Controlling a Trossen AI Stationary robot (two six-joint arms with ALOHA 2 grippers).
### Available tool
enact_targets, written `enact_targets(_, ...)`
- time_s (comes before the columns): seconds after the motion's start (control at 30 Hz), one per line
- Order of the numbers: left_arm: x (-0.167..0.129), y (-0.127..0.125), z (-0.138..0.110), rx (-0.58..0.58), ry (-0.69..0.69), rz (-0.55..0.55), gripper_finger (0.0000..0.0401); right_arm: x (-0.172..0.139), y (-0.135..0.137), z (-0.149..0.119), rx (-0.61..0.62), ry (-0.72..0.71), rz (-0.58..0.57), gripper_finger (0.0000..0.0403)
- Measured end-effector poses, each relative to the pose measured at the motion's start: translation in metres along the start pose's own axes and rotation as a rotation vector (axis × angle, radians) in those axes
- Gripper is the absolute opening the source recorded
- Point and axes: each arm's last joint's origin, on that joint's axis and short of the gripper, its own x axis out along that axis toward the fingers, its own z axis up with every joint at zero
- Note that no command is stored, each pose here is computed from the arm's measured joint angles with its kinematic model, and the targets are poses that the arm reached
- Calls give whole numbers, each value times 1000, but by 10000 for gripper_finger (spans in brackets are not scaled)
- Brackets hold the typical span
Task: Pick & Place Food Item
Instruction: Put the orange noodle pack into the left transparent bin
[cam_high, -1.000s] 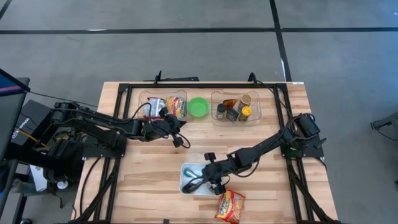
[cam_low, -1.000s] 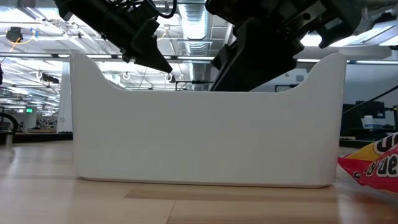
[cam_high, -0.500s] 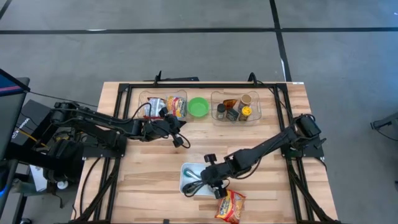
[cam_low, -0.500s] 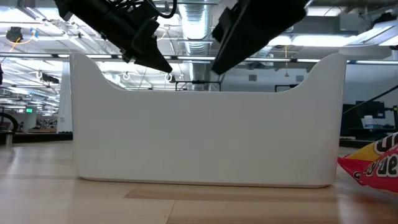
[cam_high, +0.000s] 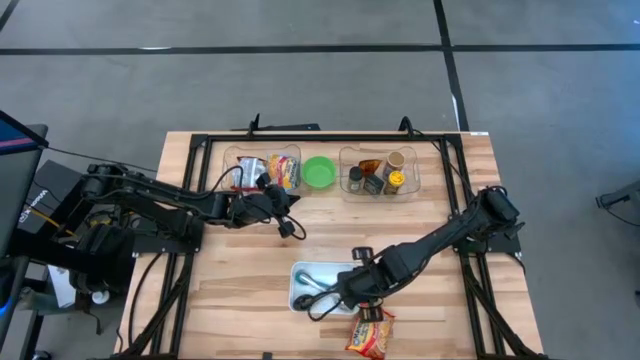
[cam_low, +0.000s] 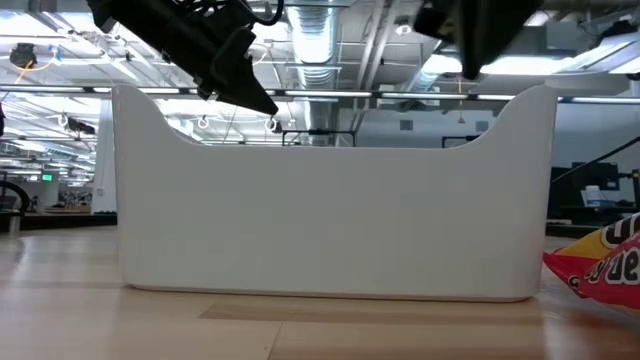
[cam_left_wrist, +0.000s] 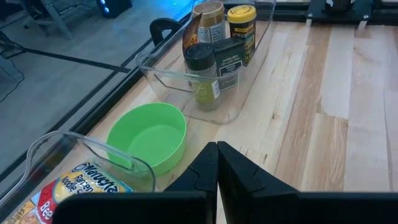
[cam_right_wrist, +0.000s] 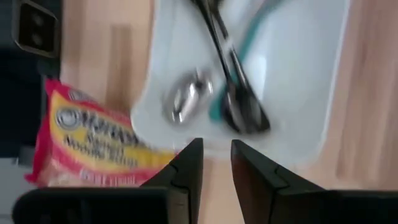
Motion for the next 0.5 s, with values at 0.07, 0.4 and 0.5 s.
enact_targets(0.07,0,0,1,-4,-6,-1,3,-3,2,-6,38,53,-20,77)
enact_targets(0.4,0,0,1,-1,-6,-1,3,-11,19,-50,215,330,-210,77)
enact_targets(0.5,0,0,1,-1,-6,-1,3,-15,29,-60,233,336,-273,77)
